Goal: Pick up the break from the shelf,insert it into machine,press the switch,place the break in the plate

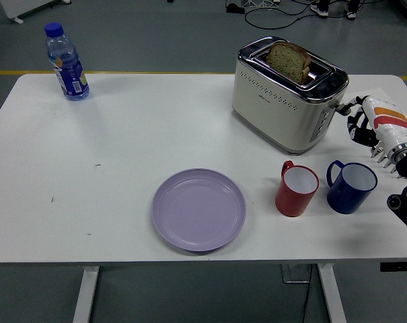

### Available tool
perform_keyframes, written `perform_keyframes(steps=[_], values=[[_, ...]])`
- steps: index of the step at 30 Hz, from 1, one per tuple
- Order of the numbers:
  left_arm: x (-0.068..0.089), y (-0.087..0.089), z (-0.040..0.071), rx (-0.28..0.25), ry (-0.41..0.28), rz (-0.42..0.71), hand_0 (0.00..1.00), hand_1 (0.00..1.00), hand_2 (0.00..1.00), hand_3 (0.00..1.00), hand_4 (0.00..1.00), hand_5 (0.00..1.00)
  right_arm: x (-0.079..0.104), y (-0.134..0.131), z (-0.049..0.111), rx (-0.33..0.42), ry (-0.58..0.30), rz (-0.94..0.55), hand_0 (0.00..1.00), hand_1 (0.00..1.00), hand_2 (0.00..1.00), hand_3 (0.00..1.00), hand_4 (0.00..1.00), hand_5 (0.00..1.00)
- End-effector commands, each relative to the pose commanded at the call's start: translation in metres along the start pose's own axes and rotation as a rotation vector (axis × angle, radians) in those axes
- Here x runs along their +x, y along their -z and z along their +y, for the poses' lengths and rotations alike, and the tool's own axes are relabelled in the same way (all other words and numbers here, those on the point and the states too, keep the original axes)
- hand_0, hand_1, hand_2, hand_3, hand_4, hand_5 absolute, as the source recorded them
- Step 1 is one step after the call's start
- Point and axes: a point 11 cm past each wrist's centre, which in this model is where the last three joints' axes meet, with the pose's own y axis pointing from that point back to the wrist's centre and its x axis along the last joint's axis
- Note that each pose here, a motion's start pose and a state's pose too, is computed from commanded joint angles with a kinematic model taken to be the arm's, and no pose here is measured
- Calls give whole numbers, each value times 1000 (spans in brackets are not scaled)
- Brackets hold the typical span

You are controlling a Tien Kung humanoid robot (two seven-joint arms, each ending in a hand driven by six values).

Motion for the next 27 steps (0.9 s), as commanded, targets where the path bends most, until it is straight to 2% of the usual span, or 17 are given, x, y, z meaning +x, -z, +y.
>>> perform_keyframes(steps=[12, 20, 27], values=[[0, 0, 0, 0, 1, -3, 665, 622, 734, 707, 518, 998, -8, -7, -1, -28, 11, -7, 191, 272, 366, 596, 445, 2], [0, 0, 0, -1, 2, 0, 665, 622, 734, 706, 521, 998, 4, 1, -1, 2, -23, -17, 186, 272, 366, 596, 447, 2], [0, -2, 0, -3, 3, -1, 665, 622, 734, 706, 520, 998, 4, -4, -3, -20, -27, -32, 185, 272, 366, 596, 448, 2]])
